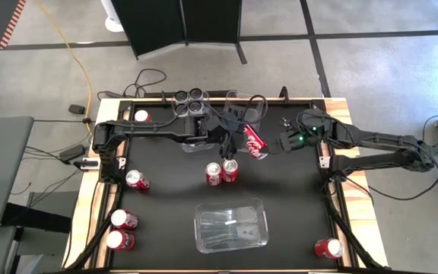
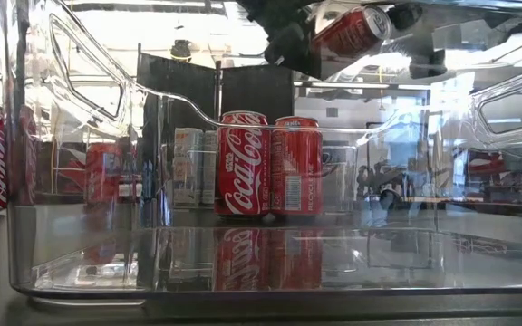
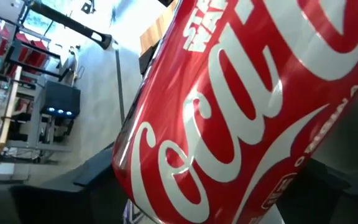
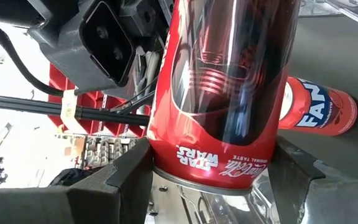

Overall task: Sort soda cans
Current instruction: Put the top red soda can into the top right transparent bin

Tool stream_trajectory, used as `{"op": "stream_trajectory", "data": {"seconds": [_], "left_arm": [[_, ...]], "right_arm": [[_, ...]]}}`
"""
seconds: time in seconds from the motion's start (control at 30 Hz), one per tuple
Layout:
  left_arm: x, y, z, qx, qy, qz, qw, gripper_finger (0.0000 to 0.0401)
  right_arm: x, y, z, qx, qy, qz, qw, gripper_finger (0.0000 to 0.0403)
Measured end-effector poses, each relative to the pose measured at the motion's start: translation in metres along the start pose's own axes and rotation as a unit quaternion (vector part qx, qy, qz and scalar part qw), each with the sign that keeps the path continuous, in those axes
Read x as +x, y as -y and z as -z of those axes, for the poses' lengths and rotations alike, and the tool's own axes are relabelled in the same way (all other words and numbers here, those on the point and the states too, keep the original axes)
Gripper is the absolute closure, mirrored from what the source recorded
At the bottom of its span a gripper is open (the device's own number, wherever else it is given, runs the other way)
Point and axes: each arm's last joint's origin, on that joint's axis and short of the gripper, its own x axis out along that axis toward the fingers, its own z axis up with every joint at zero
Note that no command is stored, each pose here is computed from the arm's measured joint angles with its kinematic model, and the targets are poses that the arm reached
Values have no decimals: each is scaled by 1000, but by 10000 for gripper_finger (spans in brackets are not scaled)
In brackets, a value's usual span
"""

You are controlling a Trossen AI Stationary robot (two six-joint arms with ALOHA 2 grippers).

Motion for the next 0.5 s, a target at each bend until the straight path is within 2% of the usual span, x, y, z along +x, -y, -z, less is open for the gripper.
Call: {"op": "stream_trajectory", "data": {"seconds": [0.13, 0.2, 0.33, 0.5], "left_arm": [[0, -2, -2, 4, 9, -11, 1000, 30], [0, -3, -3, 26, 13, -15, 999, 11], [0, -2, -4, 71, 14, -18, 997, 11], [0, -2, -4, 78, 14, -18, 997, 13]], "right_arm": [[1, 1, 0, 10, -2, 6, 1000, 153], [2, 2, -1, 14, -1, 7, 1000, 153], [3, 2, -1, 15, -1, 8, 1000, 153], [3, 2, -2, 15, 0, 8, 1000, 153]]}}
